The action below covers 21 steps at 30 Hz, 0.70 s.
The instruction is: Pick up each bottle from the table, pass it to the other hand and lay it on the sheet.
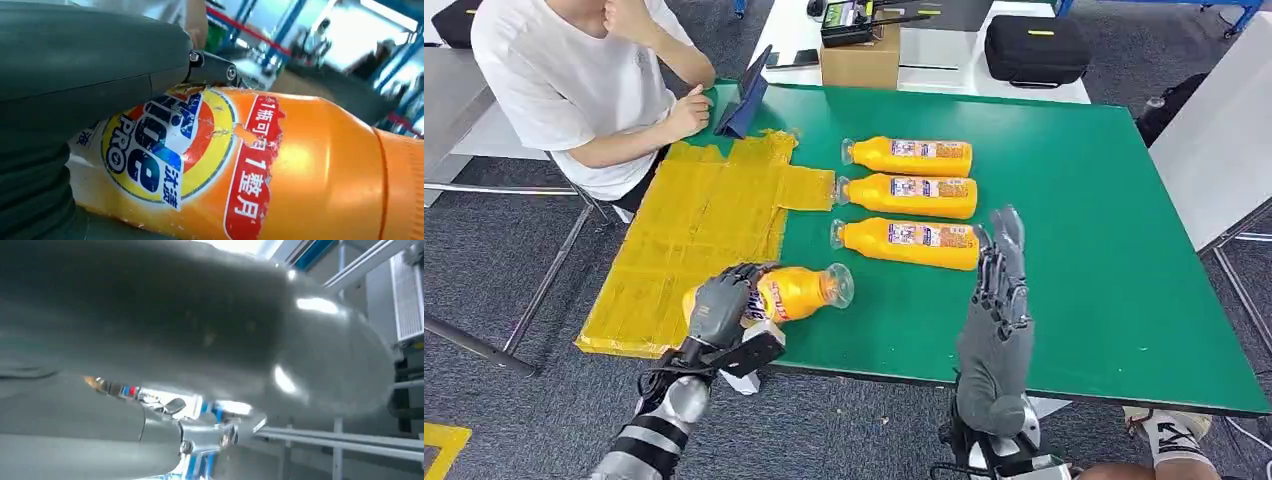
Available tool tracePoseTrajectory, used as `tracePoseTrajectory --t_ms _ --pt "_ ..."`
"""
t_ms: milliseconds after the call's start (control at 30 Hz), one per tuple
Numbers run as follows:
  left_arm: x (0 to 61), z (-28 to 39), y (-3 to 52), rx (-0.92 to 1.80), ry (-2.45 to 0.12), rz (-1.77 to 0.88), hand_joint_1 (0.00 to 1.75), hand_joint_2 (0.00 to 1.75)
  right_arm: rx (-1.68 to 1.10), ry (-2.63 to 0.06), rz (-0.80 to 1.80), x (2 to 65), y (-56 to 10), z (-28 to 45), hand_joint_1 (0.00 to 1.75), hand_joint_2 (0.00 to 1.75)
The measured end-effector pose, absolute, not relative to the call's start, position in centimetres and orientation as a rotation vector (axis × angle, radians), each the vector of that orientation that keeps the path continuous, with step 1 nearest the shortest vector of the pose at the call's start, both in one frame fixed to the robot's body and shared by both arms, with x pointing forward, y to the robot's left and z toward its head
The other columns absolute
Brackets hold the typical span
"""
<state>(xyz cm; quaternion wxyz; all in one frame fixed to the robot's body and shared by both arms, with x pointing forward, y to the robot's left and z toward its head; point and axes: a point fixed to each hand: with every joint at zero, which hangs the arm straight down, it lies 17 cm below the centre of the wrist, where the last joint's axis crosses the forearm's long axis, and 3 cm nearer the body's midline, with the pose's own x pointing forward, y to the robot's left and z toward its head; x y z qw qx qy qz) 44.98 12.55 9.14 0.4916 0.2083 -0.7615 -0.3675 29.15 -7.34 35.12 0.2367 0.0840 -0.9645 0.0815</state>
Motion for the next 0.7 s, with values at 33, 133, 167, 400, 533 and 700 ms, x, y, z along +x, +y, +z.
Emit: tracePoseTrajectory --t_ms 33,133,167,400,533,700 --pt "45.3 8.8 12.6 0.505 -1.835 -0.905 1.75 1.75 0.239 -2.642 0.225 29.2 -7.3 35.1 0.00 0.00" --pt "46.3 7.4 12.9 0.508 -1.780 -0.968 1.75 1.75 0.264 -2.634 0.227 29.3 -7.0 35.0 0.00 0.00" --pt "46.8 6.8 13.0 0.503 -1.757 -0.991 1.75 1.75 0.278 -2.631 0.232 29.4 -6.8 35.0 0.00 0.00" --pt "49.4 5.1 13.2 0.463 -1.659 -1.065 0.09 1.75 0.329 -2.585 0.261 30.3 -5.4 33.9 0.00 0.00" --pt "50.0 3.7 13.6 0.473 -1.584 -1.108 0.00 1.75 0.340 -2.558 0.276 30.8 -4.9 33.1 0.00 0.00" --pt "49.7 1.3 13.6 0.446 -1.479 -1.172 0.00 1.75 0.344 -2.533 0.292 31.4 -4.6 32.2 0.00 0.00"
